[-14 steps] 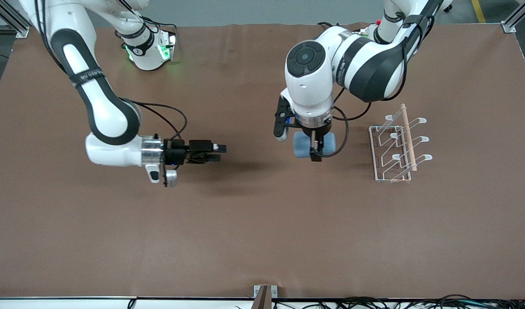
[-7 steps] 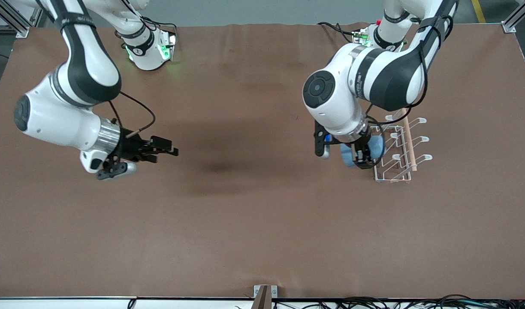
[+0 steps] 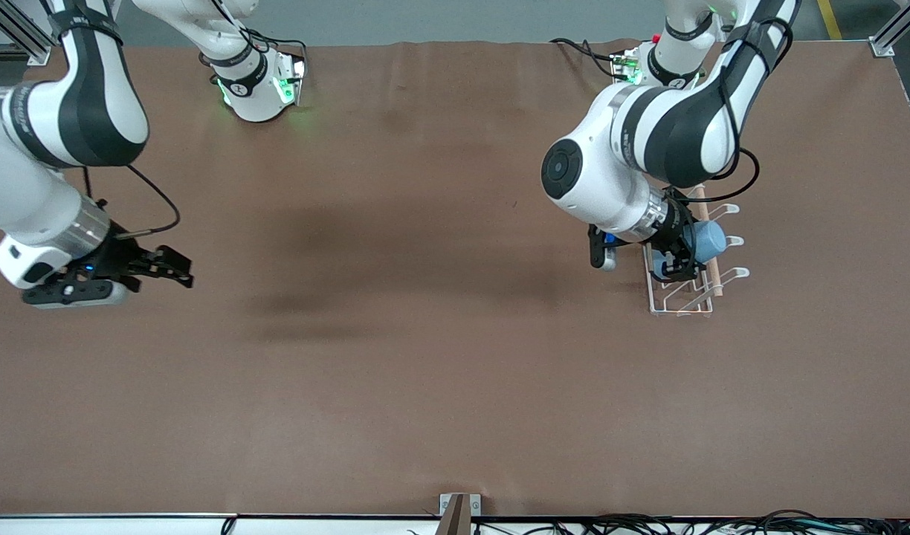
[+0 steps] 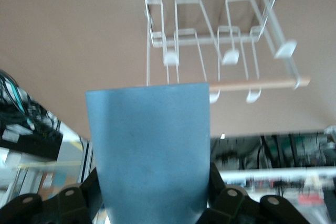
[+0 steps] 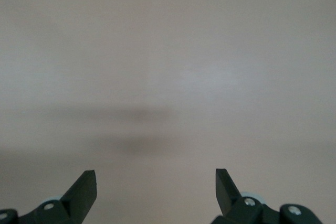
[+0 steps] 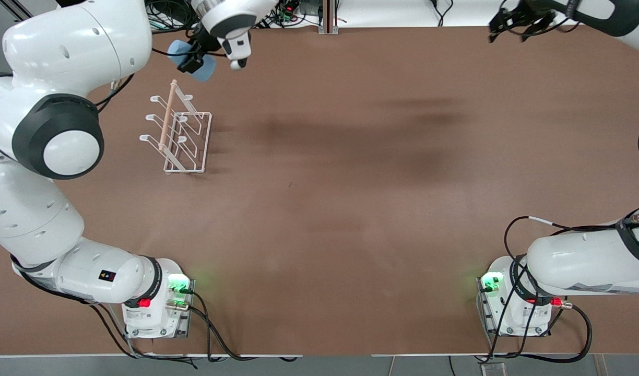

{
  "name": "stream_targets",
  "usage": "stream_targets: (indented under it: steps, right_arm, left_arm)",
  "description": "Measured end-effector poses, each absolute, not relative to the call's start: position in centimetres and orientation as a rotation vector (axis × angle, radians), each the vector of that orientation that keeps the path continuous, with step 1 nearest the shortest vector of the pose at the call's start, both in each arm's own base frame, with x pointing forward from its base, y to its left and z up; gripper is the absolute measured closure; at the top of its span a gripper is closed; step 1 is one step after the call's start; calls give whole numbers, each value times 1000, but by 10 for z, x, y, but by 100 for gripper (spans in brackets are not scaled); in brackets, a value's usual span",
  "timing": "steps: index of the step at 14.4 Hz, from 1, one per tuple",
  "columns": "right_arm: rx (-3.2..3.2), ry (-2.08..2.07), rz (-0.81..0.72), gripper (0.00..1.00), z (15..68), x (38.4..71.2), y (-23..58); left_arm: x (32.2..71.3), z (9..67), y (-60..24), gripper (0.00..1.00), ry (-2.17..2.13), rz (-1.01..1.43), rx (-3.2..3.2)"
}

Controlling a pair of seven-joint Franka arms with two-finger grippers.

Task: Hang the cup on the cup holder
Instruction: 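Open the right gripper and withdraw while the left gripper carries cup, then lower the cup onto a rack hook with the left gripper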

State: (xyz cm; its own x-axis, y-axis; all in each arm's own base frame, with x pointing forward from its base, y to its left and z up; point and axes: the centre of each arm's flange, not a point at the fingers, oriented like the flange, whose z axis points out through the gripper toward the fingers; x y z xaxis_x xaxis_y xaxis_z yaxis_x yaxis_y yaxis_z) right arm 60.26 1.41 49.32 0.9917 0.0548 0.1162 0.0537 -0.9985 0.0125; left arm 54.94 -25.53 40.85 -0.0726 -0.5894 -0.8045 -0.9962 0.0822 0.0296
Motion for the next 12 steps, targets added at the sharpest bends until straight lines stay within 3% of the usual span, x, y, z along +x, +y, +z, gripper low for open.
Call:
stream_targets:
  steps: [4,12]
  right_arm:
    - [2988,19,200,0,576,601,-18]
    - [3115,-347,169,0,641,558,-49]
  left_arm:
    - [543,378,-245,23,1701,909,-1444]
    - [555,309,-241,23,1667,998,-1259]
